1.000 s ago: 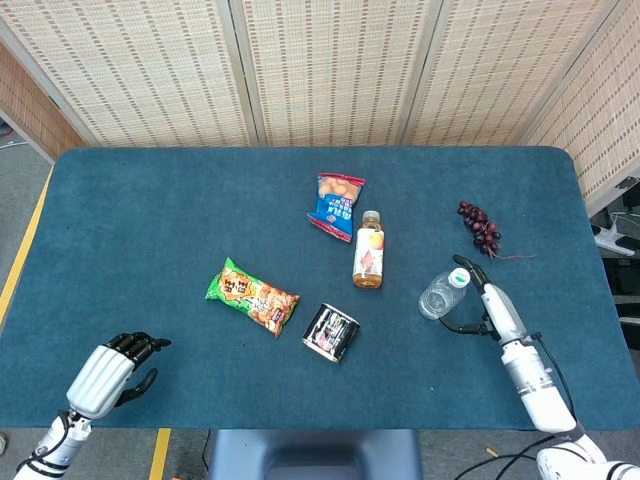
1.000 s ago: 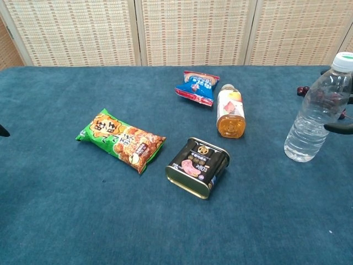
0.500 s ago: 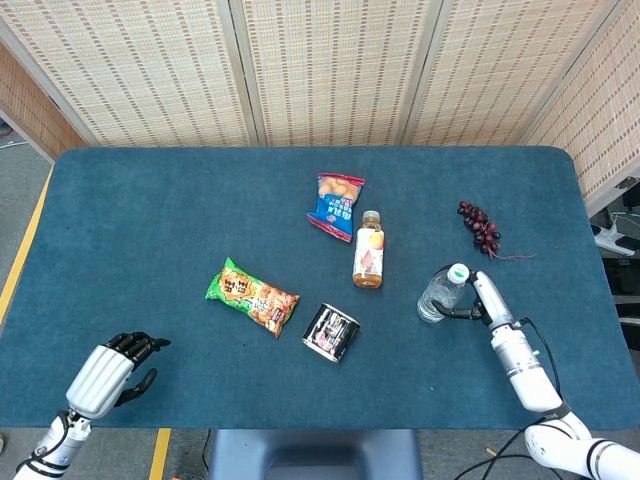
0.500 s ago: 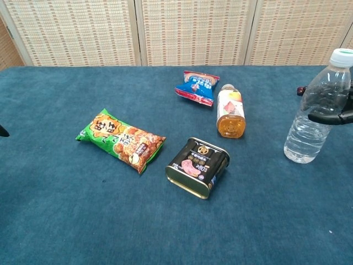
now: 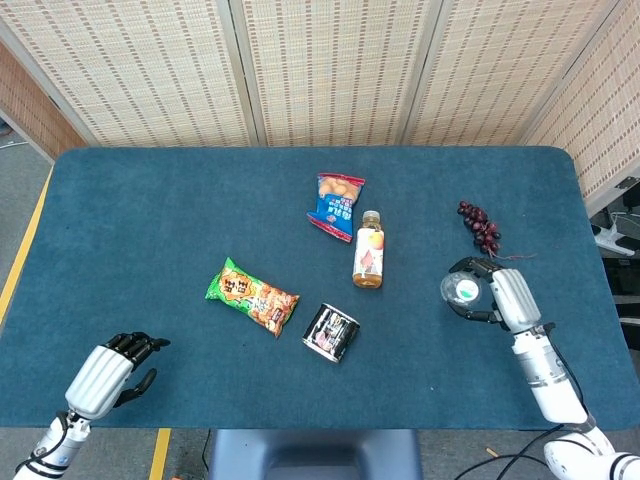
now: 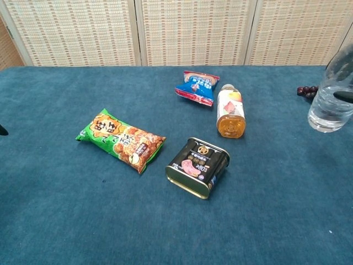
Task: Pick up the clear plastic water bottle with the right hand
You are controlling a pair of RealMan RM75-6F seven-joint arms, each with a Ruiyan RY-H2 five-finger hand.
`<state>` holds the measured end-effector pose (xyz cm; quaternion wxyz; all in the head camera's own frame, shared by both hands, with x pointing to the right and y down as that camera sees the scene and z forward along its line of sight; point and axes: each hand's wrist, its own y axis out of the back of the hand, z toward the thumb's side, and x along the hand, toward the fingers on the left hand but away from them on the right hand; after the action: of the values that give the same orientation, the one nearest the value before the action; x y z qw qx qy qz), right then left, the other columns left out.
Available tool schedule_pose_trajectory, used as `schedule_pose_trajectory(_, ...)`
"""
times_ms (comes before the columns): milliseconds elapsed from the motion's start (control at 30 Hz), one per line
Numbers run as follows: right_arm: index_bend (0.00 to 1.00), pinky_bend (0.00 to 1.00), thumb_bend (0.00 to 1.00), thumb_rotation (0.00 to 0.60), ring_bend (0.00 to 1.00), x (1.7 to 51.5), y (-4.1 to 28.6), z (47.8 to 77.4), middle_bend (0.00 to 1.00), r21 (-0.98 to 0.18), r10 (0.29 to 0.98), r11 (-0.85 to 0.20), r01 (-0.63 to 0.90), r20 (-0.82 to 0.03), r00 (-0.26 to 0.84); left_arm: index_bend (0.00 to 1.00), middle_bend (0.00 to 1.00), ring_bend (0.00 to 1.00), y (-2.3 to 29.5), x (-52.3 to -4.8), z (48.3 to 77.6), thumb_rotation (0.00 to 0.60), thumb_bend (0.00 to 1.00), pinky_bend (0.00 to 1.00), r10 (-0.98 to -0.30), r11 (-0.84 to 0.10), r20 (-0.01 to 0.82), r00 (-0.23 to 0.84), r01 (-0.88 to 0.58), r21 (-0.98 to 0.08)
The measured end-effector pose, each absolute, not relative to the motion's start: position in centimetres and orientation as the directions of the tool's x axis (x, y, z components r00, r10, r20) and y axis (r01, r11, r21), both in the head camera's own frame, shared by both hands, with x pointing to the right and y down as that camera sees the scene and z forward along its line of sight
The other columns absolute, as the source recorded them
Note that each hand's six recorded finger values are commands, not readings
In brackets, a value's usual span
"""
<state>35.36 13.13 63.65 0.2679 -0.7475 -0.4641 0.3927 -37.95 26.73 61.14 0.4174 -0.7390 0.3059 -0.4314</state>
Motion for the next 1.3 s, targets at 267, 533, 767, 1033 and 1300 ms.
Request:
schedule_pose_trajectory(267, 0.76, 0.57, 0.48, 0.6, 0.61, 36.5, 12.3, 63.6, 0.68, -0.962, 0.952, -0.262, 0.072, -0.246, 0.18, 0.27, 0.39, 0.3, 26.8, -37.9, 61.2, 0.6, 0.43, 0.39, -0.812, -0.466, 0.385, 0.439, -0.089, -0.88)
schedule_pose_trajectory(533, 0.76, 0.57, 0.48, 0.6, 0.61, 34.6, 13.2, 64.1, 0.68, -0.922, 0.915, -0.347, 0.171, -0.294, 0.276, 0.27, 0.39, 0.3, 26.8, -38.0, 61.2, 0.6, 0.42, 0.39, -0.811, -0.466, 0.386, 0.439, -0.088, -0.88)
schedule_pose_trajectory(767, 0.76, 0.57, 0.48, 0.6, 0.61, 33.2, 13.9, 63.6, 0.68, -0.564, 0.853, -0.522, 0.64, -0.332, 0.402, 0.27, 0.39, 0.3, 26.7, -38.1, 61.0, 0.6, 0.43, 0.39, -0.816, -0.462, 0.379, 0.436, -0.098, -0.882)
schedule_pose_trajectory(1033, 0.76, 0.57, 0.48, 0.6, 0.61, 33.7, 13.8, 63.7, 0.68, -0.139, 0.852, -0.472, 0.871, -0.325, 0.41, 0.27, 0.39, 0.3, 26.5, -38.2, 61.0, 0.6, 0.42, 0.39, -0.819, -0.461, 0.378, 0.431, -0.104, -0.881)
schedule_pose_trajectory(1300, 0.77, 0.57, 0.48, 0.6, 0.61, 35.0, 13.0, 63.5, 0.69, -0.374, 0.898, -0.437, 0.818, -0.228, 0.375, 0.27, 0.39, 0.3, 26.6, -38.2, 61.0, 0.6, 0.43, 0.39, -0.817, -0.462, 0.379, 0.434, -0.098, -0.882)
